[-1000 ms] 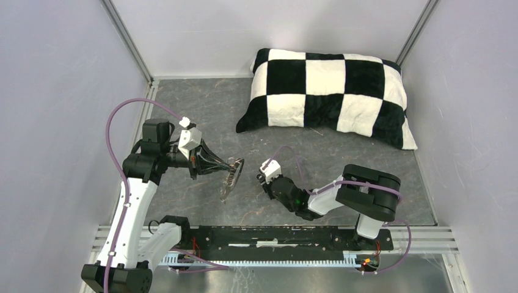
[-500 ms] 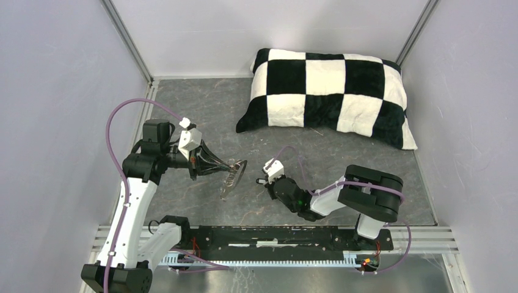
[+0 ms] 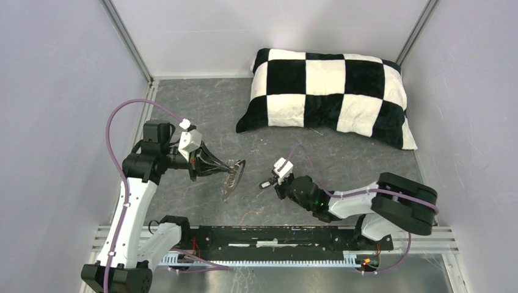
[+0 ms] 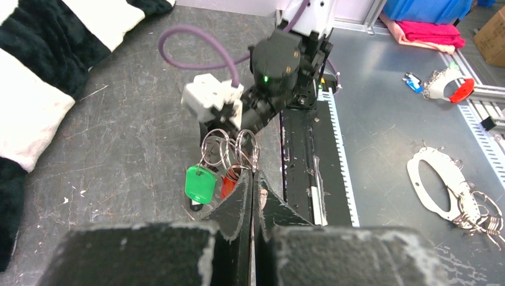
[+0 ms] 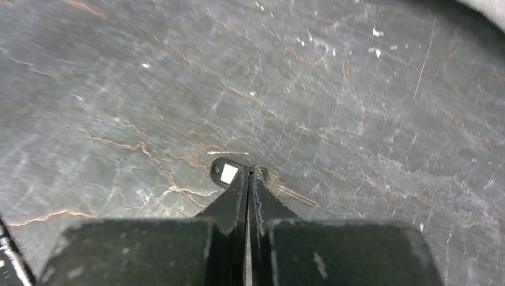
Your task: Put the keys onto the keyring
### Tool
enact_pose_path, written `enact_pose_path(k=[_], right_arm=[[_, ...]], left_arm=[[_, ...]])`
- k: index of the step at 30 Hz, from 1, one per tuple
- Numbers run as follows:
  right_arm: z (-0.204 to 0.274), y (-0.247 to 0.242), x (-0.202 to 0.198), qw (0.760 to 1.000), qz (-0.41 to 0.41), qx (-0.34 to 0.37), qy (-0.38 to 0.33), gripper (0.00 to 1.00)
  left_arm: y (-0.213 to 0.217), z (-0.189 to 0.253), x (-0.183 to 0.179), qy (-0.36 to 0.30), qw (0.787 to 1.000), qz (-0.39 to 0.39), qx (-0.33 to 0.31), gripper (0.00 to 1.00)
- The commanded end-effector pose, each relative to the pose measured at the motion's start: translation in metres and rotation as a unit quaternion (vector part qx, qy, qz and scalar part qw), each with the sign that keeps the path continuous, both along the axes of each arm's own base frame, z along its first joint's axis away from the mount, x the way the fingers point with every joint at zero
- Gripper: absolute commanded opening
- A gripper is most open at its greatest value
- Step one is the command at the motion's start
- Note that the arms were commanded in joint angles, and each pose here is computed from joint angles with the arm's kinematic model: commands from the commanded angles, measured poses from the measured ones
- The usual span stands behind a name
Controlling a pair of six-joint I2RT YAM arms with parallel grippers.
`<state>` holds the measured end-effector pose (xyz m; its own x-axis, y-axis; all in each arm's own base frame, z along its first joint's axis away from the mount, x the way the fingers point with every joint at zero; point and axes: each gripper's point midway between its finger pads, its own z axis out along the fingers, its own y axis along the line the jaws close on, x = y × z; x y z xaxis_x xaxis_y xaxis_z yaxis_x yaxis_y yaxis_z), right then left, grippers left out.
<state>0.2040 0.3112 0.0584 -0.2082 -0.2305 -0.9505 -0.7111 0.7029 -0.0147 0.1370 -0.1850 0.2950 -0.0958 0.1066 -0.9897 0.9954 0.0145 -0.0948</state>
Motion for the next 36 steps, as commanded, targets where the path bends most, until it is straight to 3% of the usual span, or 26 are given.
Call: enact_pose_path(k=[1,7,11,14,18,26,36], right_arm=[[0.026,0.008,-0.014,0.996,0.075,0.04,-0.013,0.0],[0.05,0.015,-0.048,0.981,0.18,0.072,-0.021,0.0],[0.046,-0.002,-0.038,0.987,0.15,0.039,-0.03,0.02],[0.033,-0.005,-0.035,0.989,0.142,0.021,-0.017,0.24],[0.014,0.0,-0.024,0.988,0.156,-0.012,0.012,0.4],[0.027,0.009,0.0,0.975,0.199,0.051,0.082,0.47],[-0.003,0.02,0.002,0.967,0.212,0.045,0.138,0.49]], left_arm=[[0.001,0.001,-0.004,-0.03,0.999,-0.01,-0.006,0.02],[0.001,-0.008,-0.009,-0.037,0.999,-0.014,-0.001,0.02],[0.002,-0.014,-0.009,-0.04,0.999,-0.015,0.002,0.02],[0.001,-0.012,-0.012,-0.039,0.999,-0.019,-0.004,0.02],[0.001,-0.012,-0.013,-0.035,0.999,-0.016,-0.001,0.02],[0.001,-0.012,-0.013,-0.036,0.999,-0.017,-0.002,0.02],[0.001,-0.007,-0.015,-0.037,0.999,-0.017,-0.003,0.02]])
